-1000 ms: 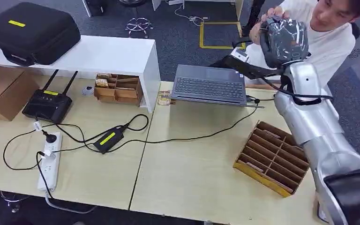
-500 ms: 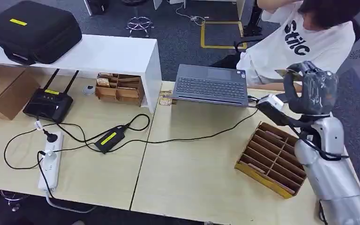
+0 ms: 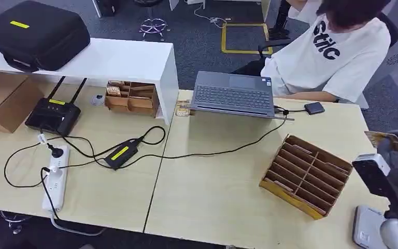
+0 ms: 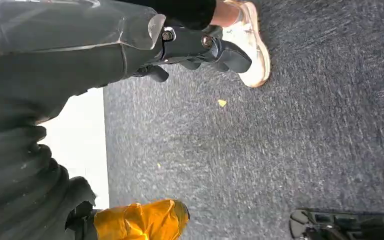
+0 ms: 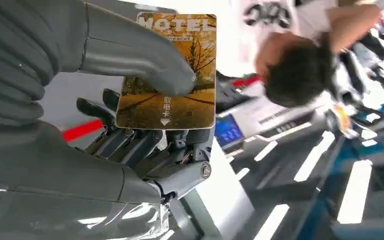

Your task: Pass the card to the sensor for recognition and then transmit it.

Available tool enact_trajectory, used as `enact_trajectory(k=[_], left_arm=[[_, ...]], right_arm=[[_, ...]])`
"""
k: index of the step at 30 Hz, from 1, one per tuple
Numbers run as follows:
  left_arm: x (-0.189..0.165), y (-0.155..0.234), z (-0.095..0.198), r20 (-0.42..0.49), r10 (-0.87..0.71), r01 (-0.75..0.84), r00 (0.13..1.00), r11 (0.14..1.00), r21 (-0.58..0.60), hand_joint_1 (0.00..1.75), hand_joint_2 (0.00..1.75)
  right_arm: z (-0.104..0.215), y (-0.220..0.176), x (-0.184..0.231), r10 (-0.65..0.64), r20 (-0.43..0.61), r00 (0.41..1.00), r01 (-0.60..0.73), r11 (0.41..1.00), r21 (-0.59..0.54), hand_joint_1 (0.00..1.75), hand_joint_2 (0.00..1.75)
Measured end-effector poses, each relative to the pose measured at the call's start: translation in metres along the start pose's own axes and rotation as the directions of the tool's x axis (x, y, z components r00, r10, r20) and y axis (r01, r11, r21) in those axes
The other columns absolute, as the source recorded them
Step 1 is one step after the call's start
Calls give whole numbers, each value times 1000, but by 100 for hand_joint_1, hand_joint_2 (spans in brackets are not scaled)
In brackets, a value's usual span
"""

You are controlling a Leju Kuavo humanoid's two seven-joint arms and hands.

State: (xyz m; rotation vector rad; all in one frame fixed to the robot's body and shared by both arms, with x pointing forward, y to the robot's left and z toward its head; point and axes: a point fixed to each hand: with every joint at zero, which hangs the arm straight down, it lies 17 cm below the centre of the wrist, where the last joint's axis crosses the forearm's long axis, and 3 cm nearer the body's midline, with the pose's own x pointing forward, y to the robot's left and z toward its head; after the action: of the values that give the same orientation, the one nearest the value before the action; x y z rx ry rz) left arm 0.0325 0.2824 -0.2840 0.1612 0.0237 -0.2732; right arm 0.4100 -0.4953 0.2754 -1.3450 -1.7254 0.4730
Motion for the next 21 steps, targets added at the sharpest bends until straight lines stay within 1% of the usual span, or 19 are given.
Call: enact_trajectory(k=[5,9,12,16,21], left_arm=[[-2,0,0,-7,40,-40,999,999,-4,0,175],[-2,-1,0,-11,56,-56,998,998,-6,0,175],[-3,-1,0,-13,59,-59,998,998,-6,0,175],[-3,0,0,-17,73,-73,997,997,-5,0,175],[-4,0,0,-20,91,-91,996,996,-6,0,175]], right_arm=[[21,2,-44,59,-102,993,-43,987,152,175,175],[24,-6,-60,99,-123,987,-76,981,177,175,175],[27,-3,-74,146,-155,977,-108,967,232,175,175],[35,9,-98,195,-202,960,-116,930,349,175,175],[46,21,-123,230,-240,943,-84,864,496,175,175]])
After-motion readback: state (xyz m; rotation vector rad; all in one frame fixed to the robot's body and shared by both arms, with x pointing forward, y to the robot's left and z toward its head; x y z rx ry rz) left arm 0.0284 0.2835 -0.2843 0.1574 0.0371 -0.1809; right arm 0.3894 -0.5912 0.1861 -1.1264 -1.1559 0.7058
